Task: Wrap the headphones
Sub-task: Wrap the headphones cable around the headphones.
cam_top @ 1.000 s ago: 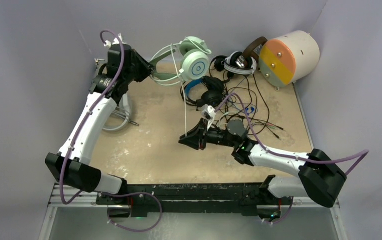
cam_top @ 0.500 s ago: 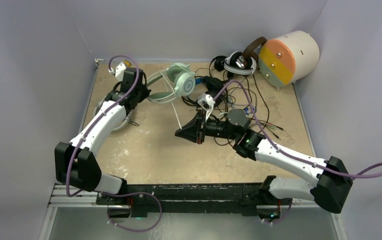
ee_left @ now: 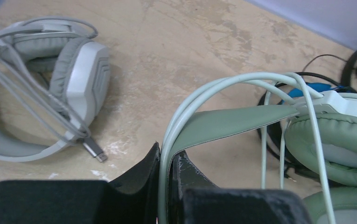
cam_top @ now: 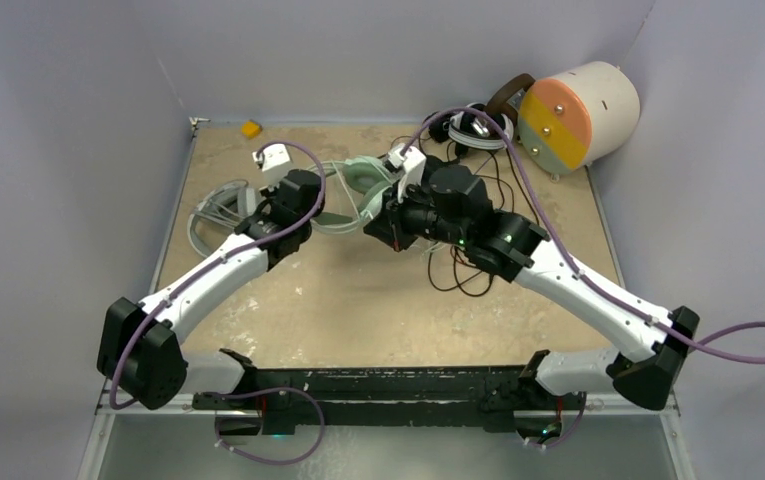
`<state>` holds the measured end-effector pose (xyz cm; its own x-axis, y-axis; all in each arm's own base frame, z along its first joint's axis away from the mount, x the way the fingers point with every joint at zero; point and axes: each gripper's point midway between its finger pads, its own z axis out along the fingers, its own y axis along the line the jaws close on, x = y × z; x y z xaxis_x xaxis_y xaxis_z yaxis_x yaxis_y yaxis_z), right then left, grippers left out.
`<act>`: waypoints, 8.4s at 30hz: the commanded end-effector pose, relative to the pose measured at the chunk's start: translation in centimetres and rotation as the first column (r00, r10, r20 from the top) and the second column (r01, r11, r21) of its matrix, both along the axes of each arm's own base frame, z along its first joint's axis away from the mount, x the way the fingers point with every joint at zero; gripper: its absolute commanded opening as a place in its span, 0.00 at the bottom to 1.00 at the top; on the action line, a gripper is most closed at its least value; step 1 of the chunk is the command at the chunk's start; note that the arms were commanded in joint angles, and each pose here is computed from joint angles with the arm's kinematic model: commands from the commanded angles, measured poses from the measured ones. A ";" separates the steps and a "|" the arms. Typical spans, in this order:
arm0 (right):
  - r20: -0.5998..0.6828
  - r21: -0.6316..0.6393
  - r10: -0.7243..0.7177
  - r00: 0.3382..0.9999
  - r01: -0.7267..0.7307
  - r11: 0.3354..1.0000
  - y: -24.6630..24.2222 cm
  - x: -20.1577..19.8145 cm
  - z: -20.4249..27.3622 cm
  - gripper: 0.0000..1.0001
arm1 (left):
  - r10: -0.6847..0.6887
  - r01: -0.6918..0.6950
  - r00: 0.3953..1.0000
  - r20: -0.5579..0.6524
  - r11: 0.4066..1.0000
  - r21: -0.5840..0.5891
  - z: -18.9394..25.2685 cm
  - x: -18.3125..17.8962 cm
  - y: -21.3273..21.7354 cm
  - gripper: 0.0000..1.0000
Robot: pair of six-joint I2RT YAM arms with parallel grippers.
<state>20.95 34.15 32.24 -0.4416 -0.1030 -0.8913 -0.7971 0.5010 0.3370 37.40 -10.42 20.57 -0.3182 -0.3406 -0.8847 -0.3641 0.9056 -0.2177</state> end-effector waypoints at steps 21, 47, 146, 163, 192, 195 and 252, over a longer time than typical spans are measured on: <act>0.216 -0.389 -0.349 0.912 0.408 0.826 -8.3 9.0 -4.0 0.05 | -0.436 0.428 0.898 -0.057 0.835 0.347 3.8 -6.2 -4.5 0.00; 0.252 -0.444 -0.449 0.857 0.515 0.733 -11.5 13.7 -6.3 0.17 | -0.784 0.824 0.558 -0.272 0.483 0.298 3.9 -12.3 -7.6 0.00; 0.472 0.205 -0.455 0.755 0.408 0.890 -13.1 12.5 -5.1 0.84 | -0.714 0.778 0.626 0.314 0.602 -0.182 26.9 -9.9 -10.4 0.00; 0.337 0.139 -0.466 0.818 0.447 0.884 -13.0 15.8 -8.4 0.75 | -0.691 0.755 0.652 0.314 0.629 -0.184 26.9 -9.4 -9.9 0.00; 0.069 0.252 0.099 0.993 -0.114 0.961 0.6 2.7 -14.2 0.00 | -0.537 0.592 0.805 0.253 0.691 -0.416 20.2 0.0 -6.6 0.00; 0.066 0.298 0.168 0.983 -0.181 0.937 1.3 0.2 -12.7 0.04 | -0.477 0.525 0.850 0.223 0.735 -0.429 18.5 0.6 -5.5 0.00; 0.162 -0.464 -0.215 0.963 0.267 0.845 -3.9 8.3 -5.5 0.00 | -0.295 0.240 0.942 0.159 0.925 0.295 5.8 -3.8 -1.3 0.00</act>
<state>25.99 32.00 24.61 -0.4641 -0.4446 -0.7662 -0.7339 0.6773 0.0514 33.14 -10.09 21.88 -0.2719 -0.0485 -0.9611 -0.1753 0.9845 0.0000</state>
